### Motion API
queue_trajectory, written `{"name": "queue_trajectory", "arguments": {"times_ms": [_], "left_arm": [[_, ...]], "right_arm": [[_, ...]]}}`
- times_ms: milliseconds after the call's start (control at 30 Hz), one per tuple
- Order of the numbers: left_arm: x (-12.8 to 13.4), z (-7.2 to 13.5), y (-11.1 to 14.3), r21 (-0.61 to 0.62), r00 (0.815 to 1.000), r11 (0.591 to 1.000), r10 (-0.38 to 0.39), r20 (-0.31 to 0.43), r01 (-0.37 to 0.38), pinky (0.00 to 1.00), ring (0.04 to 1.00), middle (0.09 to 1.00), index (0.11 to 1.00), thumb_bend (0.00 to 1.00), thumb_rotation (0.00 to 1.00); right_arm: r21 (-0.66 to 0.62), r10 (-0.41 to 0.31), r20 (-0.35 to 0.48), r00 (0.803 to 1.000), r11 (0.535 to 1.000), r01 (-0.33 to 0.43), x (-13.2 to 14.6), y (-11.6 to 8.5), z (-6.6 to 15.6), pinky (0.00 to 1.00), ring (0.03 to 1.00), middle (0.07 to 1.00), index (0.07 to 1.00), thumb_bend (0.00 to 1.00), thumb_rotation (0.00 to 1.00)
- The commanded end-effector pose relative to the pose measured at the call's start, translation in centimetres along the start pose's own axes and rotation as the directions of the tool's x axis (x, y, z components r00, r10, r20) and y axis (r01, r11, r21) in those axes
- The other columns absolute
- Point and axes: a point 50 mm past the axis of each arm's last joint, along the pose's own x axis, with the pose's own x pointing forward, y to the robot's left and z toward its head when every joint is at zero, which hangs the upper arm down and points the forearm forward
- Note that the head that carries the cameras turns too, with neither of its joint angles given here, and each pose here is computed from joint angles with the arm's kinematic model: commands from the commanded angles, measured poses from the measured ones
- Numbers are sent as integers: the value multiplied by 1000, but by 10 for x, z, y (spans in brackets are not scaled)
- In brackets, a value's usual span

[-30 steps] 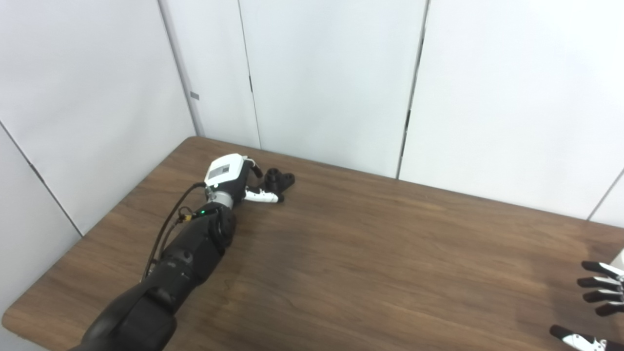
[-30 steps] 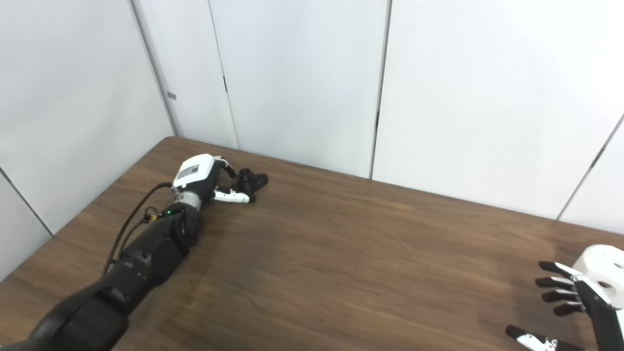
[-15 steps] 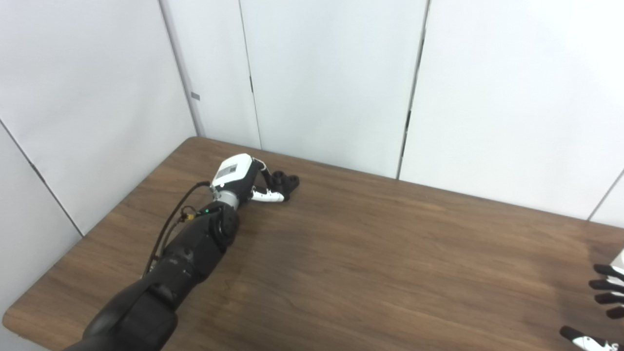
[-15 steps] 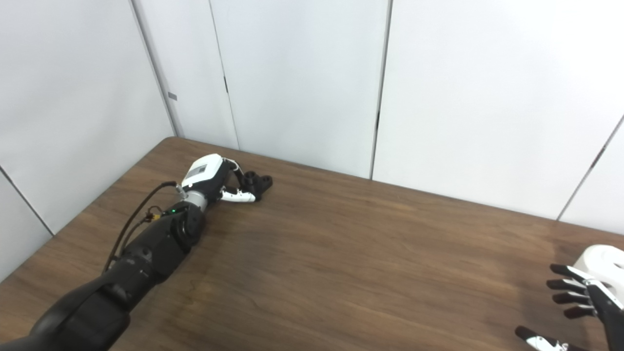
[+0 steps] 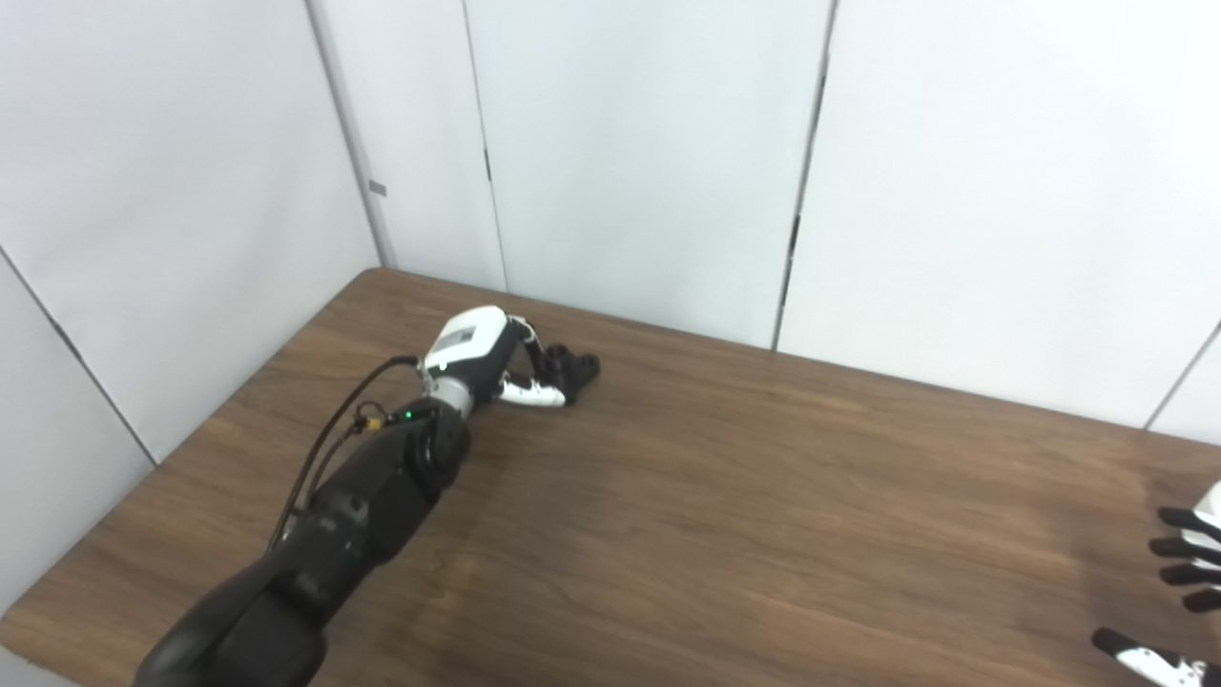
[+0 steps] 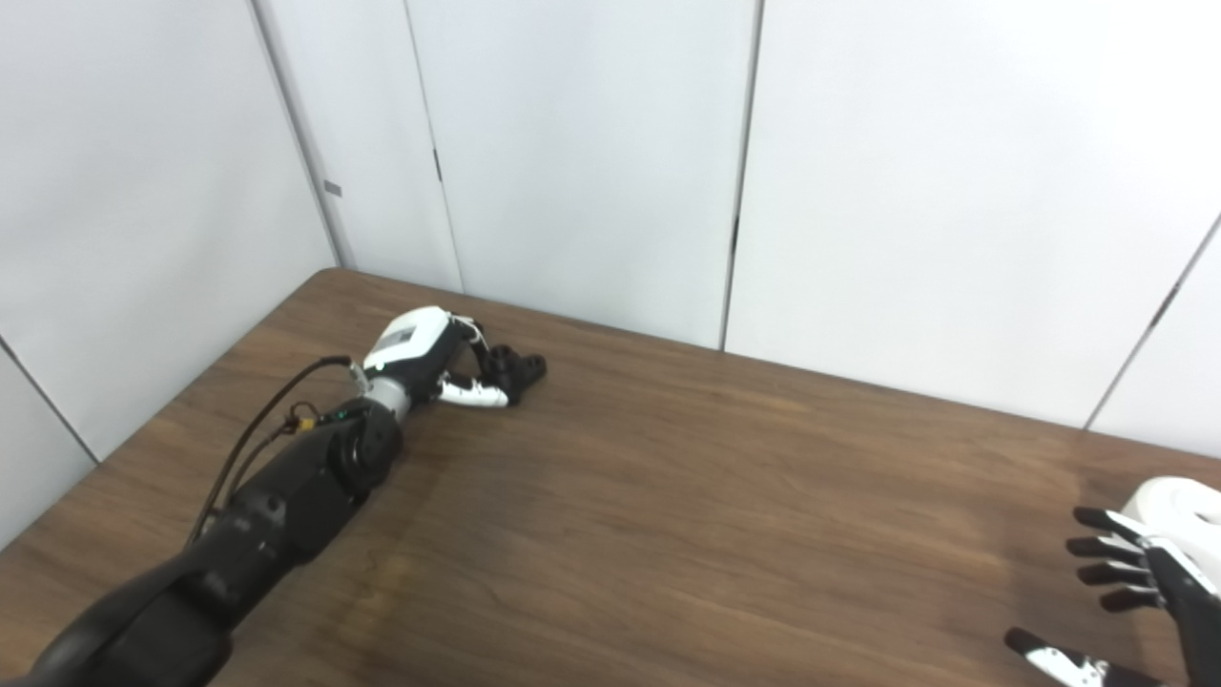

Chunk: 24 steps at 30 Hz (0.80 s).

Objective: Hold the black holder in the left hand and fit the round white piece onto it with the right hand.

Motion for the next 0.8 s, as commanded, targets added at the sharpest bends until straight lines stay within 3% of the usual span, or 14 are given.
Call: {"name": "queue_trajectory", "arguments": {"times_ms": [0,233,500,567,767], "left_arm": [[-9,17,-17,1,995,999,-53,83,54,937,950,857,482,525,64],[-34,55,-35,-1,961,996,-81,264,84,900,952,877,486,524,69],[-53,100,-52,-39,894,985,-138,427,171,905,969,896,484,524,69],[-58,110,-58,-19,871,981,-162,463,192,885,963,897,484,524,69],[-72,142,-89,32,775,960,-243,583,277,864,959,900,486,523,70]], "right_arm": [[-7,-44,67,997,999,44,14,-8,13,523,611,670,750,622,0],[-24,-52,81,995,998,54,22,-6,24,516,596,653,739,652,0],[-39,-62,104,993,997,66,29,-5,26,496,597,666,738,659,0],[-28,-62,108,992,997,65,30,-5,25,494,596,667,738,655,0],[-19,-66,115,991,998,68,32,-4,23,492,597,668,743,620,28]]}}
